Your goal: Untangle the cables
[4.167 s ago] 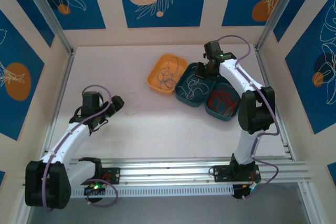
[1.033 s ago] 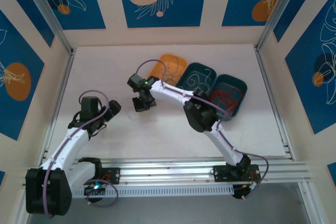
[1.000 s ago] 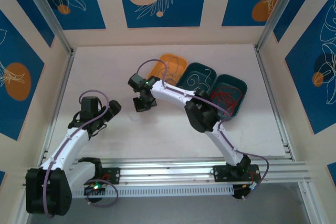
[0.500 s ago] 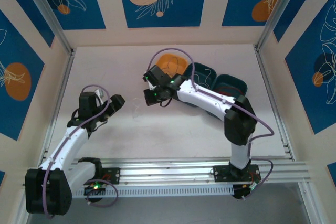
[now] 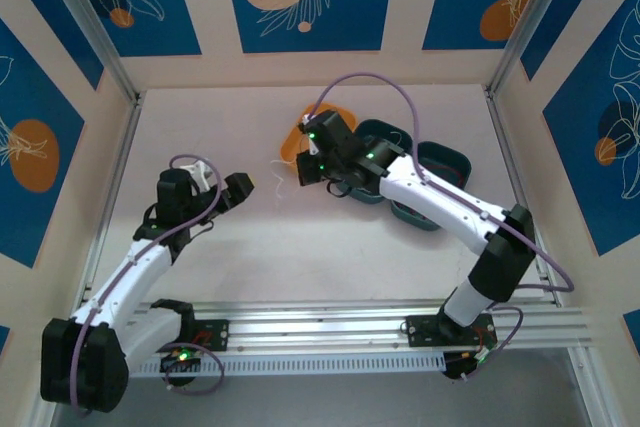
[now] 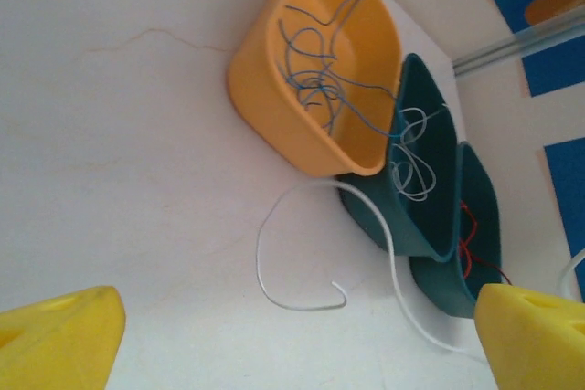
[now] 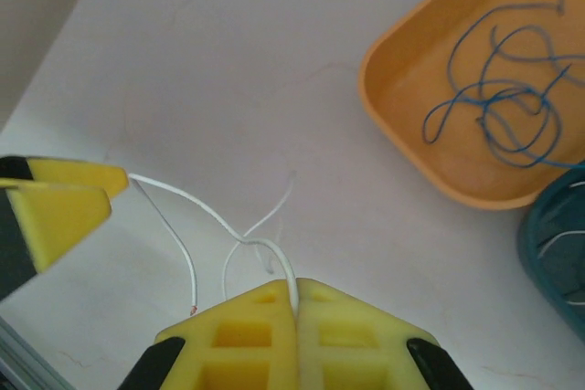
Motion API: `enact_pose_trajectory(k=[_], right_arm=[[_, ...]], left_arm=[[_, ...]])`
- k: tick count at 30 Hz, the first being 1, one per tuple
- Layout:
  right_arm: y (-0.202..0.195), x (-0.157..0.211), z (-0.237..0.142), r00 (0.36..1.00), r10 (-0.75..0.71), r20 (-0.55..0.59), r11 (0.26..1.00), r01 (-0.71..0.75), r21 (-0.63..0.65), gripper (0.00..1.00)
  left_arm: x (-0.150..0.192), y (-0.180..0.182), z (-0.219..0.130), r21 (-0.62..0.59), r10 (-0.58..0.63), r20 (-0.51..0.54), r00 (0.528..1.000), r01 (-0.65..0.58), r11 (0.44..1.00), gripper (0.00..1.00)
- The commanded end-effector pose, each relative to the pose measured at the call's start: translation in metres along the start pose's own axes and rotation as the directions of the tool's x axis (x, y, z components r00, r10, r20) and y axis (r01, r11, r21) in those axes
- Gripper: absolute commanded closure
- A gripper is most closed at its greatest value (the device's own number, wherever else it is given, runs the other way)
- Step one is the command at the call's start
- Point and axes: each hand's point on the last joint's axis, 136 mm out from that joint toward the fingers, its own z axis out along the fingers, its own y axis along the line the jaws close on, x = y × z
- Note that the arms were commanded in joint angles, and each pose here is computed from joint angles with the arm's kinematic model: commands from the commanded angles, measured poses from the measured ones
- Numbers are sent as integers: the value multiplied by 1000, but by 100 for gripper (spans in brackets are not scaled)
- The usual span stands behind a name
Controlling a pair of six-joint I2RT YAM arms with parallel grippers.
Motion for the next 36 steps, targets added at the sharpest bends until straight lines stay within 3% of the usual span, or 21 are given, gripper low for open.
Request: enact_pose_trajectory(k=[1, 7, 11, 16, 26, 33, 36], right_arm=[[-12, -15, -25, 997, 38, 72, 999, -40, 19, 100], [-30, -29, -56, 987, 102, 127, 995, -104, 9, 100], [-43, -38, -76, 978, 140, 153, 990, -142, 0, 100], [-53, -50, -102, 966, 164, 200, 986, -161, -33, 100], [-51, -62, -145, 944, 219, 247, 971, -185, -150, 100], [-36, -63, -164, 942, 214, 259, 959, -152, -239, 100], [-32, -62, -169, 943, 210, 259, 953, -137, -271, 100]], left_arm=[[-20, -39, -4, 110, 107, 66, 992, -114, 987, 0], [-12, -86, -6, 254, 268, 103, 958, -286, 924, 0], [3, -108, -4, 275, 389, 116, 914, -405, 872, 0], [16, -118, 7, 306, 435, 110, 894, -447, 840, 0], [39, -131, 41, 350, 461, 65, 885, -453, 820, 0], [33, -143, 64, 397, 350, 70, 934, -348, 849, 18], [29, -148, 69, 415, 311, 82, 947, -316, 853, 20]])
